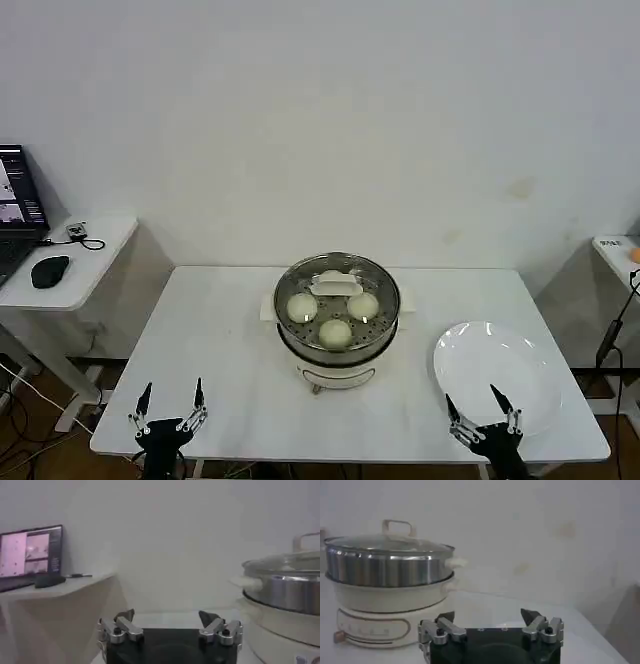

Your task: Take steamed baozi put them in steamer then cover it.

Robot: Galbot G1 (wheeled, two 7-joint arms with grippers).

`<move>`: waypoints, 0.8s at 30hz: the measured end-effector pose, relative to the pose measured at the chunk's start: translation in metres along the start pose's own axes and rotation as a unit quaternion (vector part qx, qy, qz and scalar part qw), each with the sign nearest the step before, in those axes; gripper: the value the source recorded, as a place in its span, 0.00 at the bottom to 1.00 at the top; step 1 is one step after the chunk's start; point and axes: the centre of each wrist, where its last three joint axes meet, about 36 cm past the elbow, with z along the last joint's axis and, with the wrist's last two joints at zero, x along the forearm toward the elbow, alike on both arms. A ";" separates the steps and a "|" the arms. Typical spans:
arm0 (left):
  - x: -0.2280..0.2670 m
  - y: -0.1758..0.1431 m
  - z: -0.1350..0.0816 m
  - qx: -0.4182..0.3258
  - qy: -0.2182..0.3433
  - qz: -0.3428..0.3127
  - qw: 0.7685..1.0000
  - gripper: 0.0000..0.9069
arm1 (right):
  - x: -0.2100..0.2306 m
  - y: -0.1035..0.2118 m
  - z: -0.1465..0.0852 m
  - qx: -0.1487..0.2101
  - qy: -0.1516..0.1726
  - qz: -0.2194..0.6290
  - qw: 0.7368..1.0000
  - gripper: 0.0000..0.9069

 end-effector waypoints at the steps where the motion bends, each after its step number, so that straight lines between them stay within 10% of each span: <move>1: 0.002 0.000 0.001 0.001 0.001 -0.001 1.000 1.00 | 0.000 0.001 0.000 -0.001 0.001 0.000 1.000 1.00; 24: 0.019 -0.007 0.003 -0.010 0.014 0.022 1.000 1.00 | 0.002 0.015 0.000 -0.017 0.009 -0.009 1.000 1.00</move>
